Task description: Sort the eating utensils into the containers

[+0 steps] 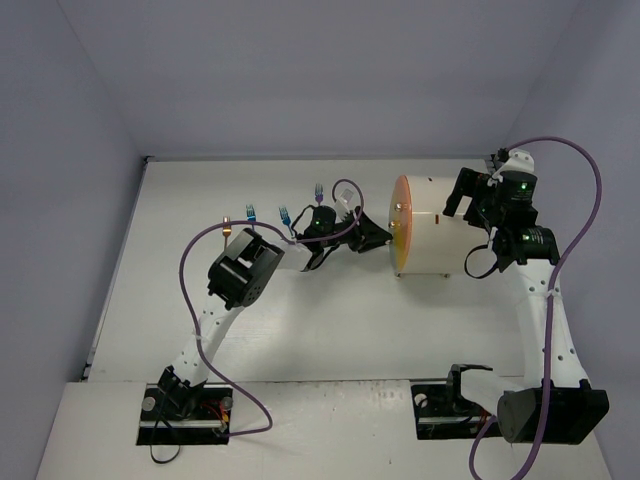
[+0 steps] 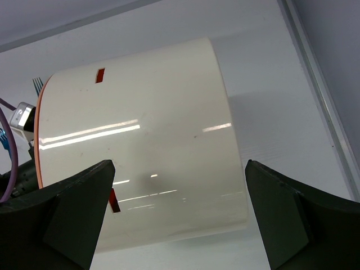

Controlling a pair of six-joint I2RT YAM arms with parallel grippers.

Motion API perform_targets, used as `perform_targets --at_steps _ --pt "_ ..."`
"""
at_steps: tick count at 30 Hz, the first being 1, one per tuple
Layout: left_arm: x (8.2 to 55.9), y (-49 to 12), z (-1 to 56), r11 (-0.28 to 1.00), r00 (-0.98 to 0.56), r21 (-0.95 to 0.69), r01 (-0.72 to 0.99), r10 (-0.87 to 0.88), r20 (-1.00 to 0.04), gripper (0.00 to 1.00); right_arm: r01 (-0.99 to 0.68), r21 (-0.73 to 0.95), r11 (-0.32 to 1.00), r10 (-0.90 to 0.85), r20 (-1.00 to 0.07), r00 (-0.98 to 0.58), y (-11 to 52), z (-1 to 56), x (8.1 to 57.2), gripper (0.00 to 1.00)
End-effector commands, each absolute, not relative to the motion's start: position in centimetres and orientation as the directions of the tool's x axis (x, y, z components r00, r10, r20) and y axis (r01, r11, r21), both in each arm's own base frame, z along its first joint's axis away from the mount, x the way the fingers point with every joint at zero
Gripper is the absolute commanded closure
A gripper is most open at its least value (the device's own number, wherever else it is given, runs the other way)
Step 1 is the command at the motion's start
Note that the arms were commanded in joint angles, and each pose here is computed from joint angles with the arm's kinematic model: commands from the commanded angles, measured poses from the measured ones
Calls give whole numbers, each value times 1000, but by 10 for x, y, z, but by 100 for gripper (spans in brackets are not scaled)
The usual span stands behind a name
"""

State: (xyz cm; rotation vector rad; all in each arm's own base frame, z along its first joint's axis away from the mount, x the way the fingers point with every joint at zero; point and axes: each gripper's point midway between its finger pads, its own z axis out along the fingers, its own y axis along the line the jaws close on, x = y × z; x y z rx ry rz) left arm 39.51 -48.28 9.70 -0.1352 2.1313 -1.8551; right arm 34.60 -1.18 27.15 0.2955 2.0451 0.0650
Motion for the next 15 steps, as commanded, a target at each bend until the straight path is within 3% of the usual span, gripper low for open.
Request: perform_targets --at_steps 1,11,15 --pt "398 -493 160 7 -921 -961 277 -282 -268 61 162 181 970 233 -885 -403 -9 284 347 0" --pt "396 -496 160 -16 -925 -960 280 -274 -265 61 158 183 970 233 -883 -406 -8 282 347 0" --pt "397 -498 161 -21 -922 -958 286 -277 -269 66 155 186 970 234 -883 -407 -7 282 347 0"
